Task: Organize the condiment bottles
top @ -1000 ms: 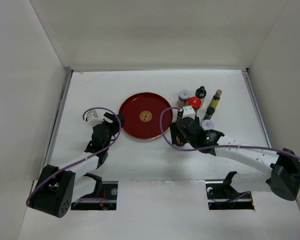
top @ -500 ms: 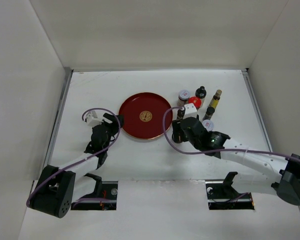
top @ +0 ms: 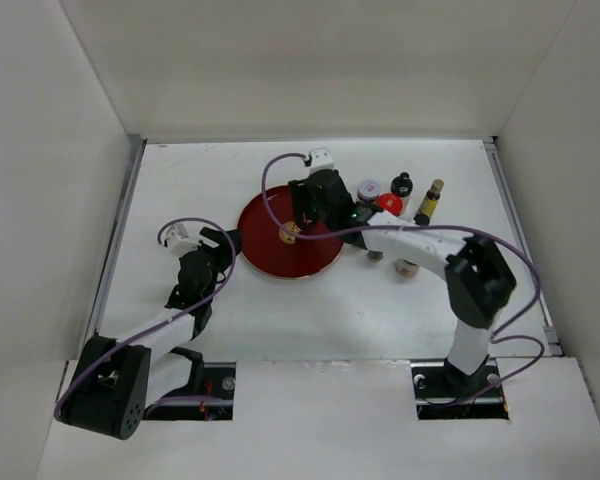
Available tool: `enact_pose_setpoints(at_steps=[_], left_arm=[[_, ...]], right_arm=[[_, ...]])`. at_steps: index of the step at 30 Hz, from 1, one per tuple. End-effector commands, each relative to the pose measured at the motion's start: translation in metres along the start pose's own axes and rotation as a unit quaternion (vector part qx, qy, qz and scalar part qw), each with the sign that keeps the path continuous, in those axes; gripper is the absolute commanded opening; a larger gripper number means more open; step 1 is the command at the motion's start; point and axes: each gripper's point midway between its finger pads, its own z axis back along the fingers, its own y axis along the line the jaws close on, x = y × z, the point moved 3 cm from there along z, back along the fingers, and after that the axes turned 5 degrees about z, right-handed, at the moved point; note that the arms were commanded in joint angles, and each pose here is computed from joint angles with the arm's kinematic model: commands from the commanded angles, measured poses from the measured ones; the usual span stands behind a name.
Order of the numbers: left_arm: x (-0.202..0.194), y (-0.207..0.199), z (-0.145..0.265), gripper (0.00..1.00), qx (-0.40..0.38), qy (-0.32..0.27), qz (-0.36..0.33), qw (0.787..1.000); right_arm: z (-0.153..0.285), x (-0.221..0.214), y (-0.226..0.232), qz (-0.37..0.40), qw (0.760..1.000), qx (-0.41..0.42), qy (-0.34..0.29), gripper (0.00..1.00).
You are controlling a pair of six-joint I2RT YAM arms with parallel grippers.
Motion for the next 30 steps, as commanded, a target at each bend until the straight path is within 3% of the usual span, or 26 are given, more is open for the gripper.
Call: enact_pose_setpoints(at_steps=[1,13,15,19,24,30], left_arm=[[0.009,-0.005,0.002,0.68,-0.015,-0.016,0.014,1.0],[0.009,-0.006,0.001,0.69,-0.015,-0.015,0.015,1.0],[0.009,-0.005,0.001,0.69,-0.015,-0.016,0.012,1.0],[0.008,-0.004,0.0,0.69,-0.012,-0.014,0.012,1.0],[0.008,-0.005,0.0,0.69,-0.012,-0.015,0.008,1.0],[0.01,-0.006,0.0,0.69,-0.013,-0.018,0.009,1.0]], right_arm=[[-0.025,0.084,0.009,-0.026,0.992,0.013,-0.12,0.58],[-0.098,0.082,0.016,-0.02,0.993,-0.005,-0.114,0.63],[-0.104,0.074,0.018,-0.02,0.994,-0.004,-0.106,0.68],[-0.108,0.066,0.021,-0.031,0.995,-0.002,-0.099,0.87],[-0.086,0.086,0.018,-0.042,0.992,0.004,-0.118,0.94],[-0.01,0.125,-0.006,-0.066,0.982,0.005,-0.178,0.96]])
